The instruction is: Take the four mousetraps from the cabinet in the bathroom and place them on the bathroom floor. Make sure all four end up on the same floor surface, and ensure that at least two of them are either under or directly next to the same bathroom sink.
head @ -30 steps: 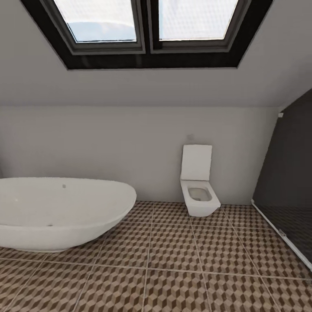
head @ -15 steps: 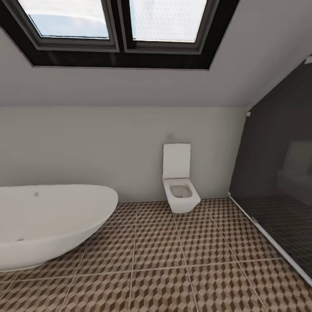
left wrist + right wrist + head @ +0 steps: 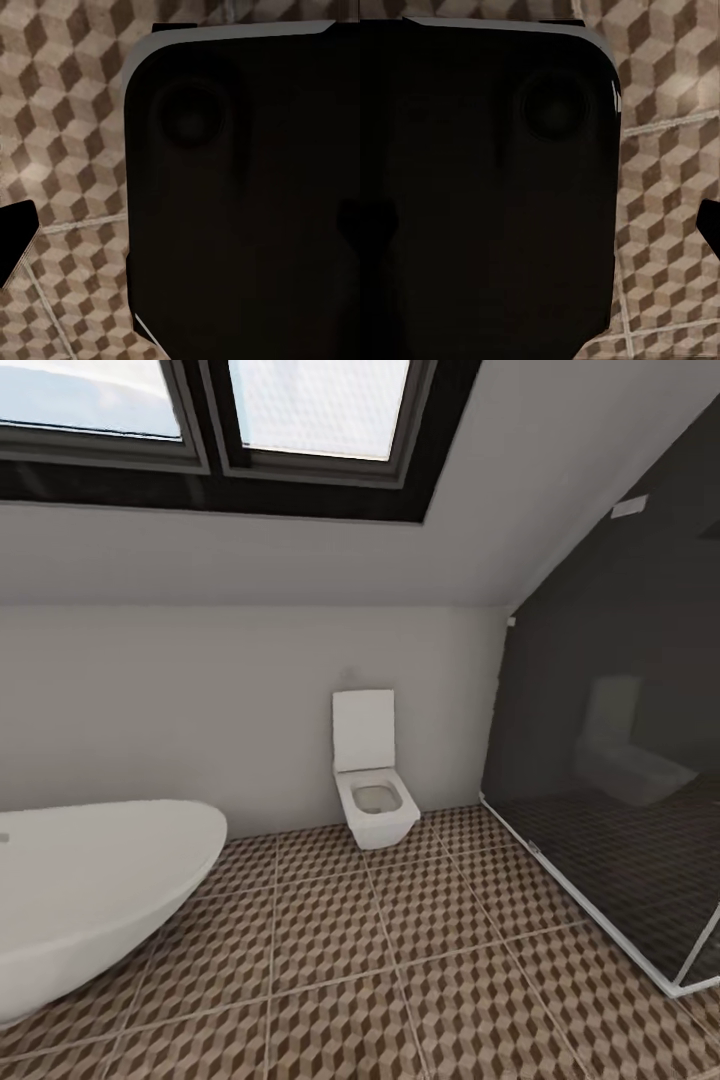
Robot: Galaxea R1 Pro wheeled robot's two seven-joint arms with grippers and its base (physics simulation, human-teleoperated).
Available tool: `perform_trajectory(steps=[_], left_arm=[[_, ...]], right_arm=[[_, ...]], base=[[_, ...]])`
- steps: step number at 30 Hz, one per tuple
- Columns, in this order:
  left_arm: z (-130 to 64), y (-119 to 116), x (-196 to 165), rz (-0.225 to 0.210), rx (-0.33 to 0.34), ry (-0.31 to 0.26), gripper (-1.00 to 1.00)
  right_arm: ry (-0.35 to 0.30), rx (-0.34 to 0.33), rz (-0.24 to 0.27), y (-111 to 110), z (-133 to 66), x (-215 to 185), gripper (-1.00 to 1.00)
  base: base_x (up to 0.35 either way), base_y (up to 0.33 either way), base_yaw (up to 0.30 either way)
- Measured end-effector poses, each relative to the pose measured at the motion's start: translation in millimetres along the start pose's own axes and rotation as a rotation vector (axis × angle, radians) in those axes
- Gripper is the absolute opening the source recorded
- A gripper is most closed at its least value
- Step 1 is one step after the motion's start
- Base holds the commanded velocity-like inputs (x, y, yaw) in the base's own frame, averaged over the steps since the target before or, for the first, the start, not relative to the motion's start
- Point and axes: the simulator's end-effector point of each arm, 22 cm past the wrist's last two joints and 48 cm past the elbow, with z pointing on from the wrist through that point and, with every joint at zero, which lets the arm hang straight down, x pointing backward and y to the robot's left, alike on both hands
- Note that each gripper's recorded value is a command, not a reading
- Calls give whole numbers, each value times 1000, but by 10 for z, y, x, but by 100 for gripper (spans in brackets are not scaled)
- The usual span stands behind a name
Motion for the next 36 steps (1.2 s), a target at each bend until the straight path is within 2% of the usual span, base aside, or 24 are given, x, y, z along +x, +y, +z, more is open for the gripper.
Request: perform_trajectory(steps=[36], left_arm=[[0,0,0,0,0,0,100]], right_arm=[[-6,0,-1,0,0,-14,100]], base=[[0,0,-296]])
